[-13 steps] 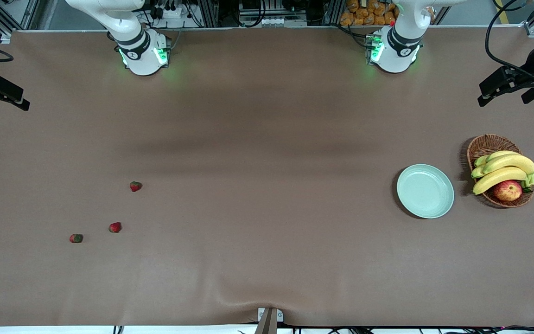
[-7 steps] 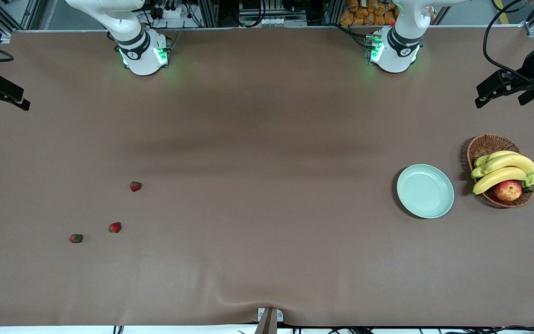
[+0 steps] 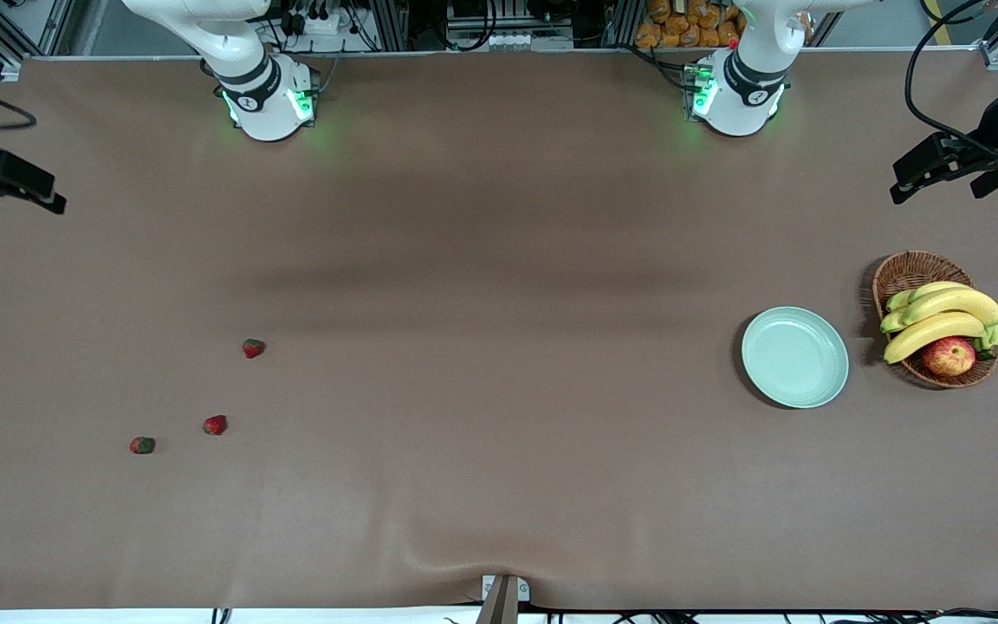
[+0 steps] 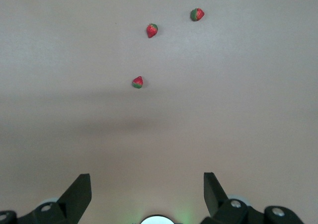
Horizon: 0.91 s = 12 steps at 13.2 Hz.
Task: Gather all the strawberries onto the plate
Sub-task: 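Reach the right gripper down to a strawberry and close on it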
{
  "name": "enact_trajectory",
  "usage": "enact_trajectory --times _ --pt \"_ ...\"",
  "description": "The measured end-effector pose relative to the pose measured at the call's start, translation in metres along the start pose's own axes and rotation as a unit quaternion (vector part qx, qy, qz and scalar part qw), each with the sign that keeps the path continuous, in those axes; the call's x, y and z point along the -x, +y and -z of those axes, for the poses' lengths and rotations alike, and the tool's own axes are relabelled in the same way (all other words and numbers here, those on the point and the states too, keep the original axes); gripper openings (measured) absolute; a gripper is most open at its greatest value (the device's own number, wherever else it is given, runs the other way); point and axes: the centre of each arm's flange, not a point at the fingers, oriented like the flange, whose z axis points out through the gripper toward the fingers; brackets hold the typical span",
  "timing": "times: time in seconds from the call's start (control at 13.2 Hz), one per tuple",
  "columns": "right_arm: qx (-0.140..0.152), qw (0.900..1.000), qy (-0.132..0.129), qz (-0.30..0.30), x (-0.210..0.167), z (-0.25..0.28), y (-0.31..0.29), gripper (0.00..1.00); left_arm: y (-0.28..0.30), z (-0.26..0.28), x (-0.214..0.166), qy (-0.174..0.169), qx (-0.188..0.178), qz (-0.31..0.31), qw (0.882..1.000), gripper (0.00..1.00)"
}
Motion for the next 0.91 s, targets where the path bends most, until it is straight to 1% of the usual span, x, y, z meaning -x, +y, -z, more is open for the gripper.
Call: enact_trajectory --times 0.23,0.3,0.45,0.68,0.91 --pt "0.003 1.000 -0.015 0.006 -0.040 -0.047 -0.007 1.00 0.000 -0.001 -0.001 0.000 0.000 0.000 1.000 1.00" --pt "0.004 1.000 -0.016 0.010 -0.052 -0.062 -0.011 1.00 0.000 -0.001 -0.001 -0.001 0.000 0.000 1.000 1.00" --pt "0.006 1.000 -0.009 0.015 -0.076 -0.088 -0.018 1.00 0.000 -0.001 -0.002 -0.001 0.000 0.000 1.000 1.00" --pt "0.010 0.999 -0.004 0.032 -0.099 -0.120 -0.039 1.00 0.000 -0.001 -0.002 0.000 0.000 0.000 1.000 1.00" --pt "0.012 0.999 0.004 0.036 -0.122 -0.155 -0.045 1.00 0.000 0.000 -0.002 0.001 0.000 0.000 1.000 1.00"
